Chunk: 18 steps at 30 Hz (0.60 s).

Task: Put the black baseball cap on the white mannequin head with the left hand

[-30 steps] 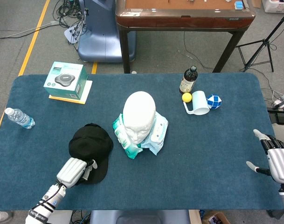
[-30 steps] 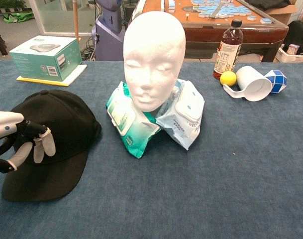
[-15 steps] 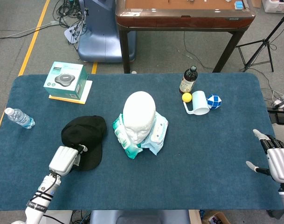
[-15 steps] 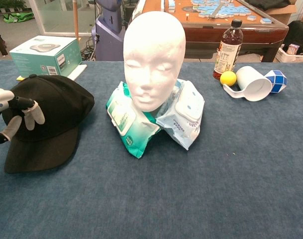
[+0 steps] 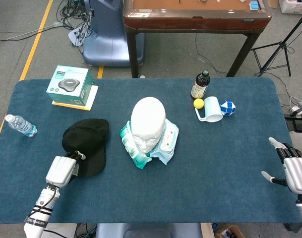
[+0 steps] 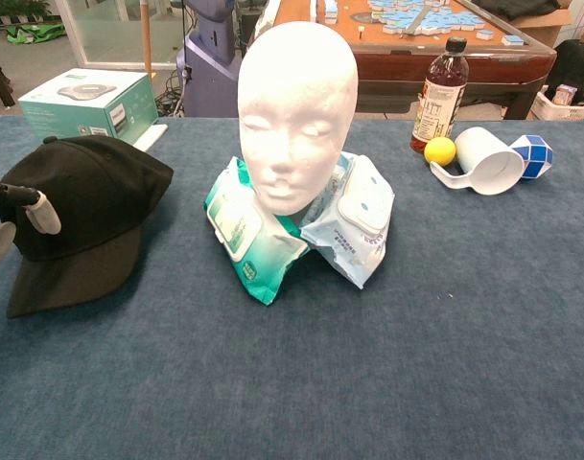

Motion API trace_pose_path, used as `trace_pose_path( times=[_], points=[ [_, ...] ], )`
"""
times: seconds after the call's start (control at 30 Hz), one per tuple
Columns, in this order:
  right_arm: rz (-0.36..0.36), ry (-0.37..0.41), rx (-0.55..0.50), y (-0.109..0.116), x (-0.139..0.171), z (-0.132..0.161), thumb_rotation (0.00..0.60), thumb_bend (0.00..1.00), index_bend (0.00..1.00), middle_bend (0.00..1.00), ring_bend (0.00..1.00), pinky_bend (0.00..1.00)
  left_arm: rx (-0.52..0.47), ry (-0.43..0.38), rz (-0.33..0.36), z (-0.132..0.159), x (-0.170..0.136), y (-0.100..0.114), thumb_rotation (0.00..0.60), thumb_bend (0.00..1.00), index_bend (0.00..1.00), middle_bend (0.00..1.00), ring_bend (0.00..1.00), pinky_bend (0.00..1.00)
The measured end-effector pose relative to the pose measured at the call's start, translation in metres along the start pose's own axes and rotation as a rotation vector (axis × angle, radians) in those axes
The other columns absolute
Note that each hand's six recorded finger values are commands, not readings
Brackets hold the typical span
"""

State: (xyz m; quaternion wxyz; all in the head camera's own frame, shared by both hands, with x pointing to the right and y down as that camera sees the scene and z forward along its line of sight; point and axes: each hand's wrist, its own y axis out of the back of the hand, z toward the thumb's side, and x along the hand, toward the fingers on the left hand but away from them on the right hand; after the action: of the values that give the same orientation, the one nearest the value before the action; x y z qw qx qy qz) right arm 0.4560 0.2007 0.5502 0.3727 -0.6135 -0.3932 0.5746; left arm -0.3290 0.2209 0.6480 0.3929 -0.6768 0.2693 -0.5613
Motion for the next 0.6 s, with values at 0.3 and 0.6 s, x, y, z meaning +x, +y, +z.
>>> trace_pose_path(
  times=[0.3,0.6],
  points=[
    [0.000,0.000,0.001,0.000,0.000,0.000,0.600,0.00,0.08,0.23,0.18,0.26,-0.002,-0.033,0.055,0.009,-0.015,-0.001,0.600,0.25,0.35,0.39,0.35,0.67],
    [0.001,-0.002,-0.004,0.001,0.000,-0.001,0.600,0.00,0.08,0.23,0.18,0.26,-0.006,-0.044,0.064,0.016,-0.016,-0.012,0.600,0.09,0.31,0.40,0.33,0.63]
  ],
)
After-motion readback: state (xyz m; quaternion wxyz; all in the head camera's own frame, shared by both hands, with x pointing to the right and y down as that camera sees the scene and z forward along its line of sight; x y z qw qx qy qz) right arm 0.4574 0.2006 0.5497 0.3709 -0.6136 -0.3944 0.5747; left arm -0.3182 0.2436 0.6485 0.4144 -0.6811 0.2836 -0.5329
